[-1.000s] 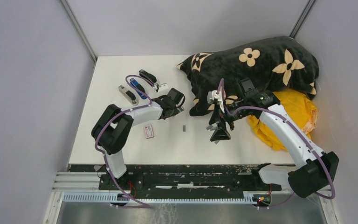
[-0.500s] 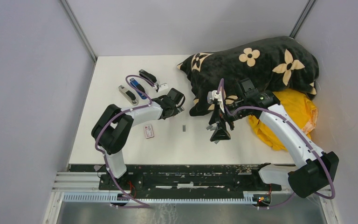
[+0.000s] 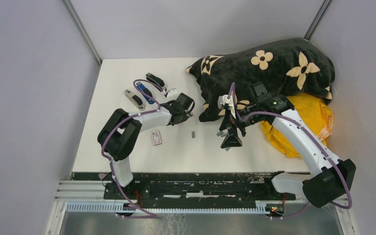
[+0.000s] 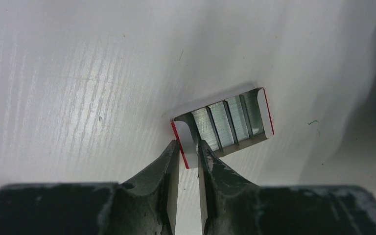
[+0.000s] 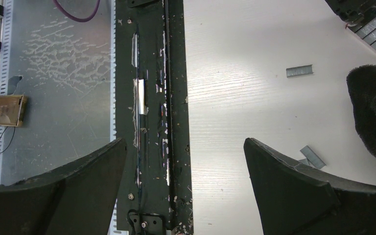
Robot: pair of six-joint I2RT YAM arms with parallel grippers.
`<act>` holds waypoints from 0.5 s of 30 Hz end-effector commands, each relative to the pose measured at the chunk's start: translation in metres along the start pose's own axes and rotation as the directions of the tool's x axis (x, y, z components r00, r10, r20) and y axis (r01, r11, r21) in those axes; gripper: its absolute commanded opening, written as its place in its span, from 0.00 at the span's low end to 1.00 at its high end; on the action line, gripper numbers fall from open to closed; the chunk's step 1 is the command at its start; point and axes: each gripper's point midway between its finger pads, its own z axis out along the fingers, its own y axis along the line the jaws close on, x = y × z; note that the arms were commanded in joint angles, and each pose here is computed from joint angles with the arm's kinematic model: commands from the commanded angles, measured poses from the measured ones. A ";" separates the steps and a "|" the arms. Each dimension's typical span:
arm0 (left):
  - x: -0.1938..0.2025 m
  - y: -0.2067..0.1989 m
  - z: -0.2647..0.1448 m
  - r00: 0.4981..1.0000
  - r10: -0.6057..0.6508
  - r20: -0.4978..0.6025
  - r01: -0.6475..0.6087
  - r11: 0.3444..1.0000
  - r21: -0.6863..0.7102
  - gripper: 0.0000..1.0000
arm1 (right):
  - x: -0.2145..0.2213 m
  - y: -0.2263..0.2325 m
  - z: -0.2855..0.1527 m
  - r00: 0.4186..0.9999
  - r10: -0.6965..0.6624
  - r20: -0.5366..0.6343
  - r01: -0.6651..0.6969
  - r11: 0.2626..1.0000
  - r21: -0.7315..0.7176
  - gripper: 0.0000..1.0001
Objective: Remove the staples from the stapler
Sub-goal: Move the staple box to the center of the board.
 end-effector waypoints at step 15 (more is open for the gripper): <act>-0.016 -0.001 -0.012 0.998 0.022 0.059 -0.024 0.999 0.033 0.04 | -0.006 0.005 0.000 0.999 -0.029 0.020 0.030 0.999 -0.023 0.97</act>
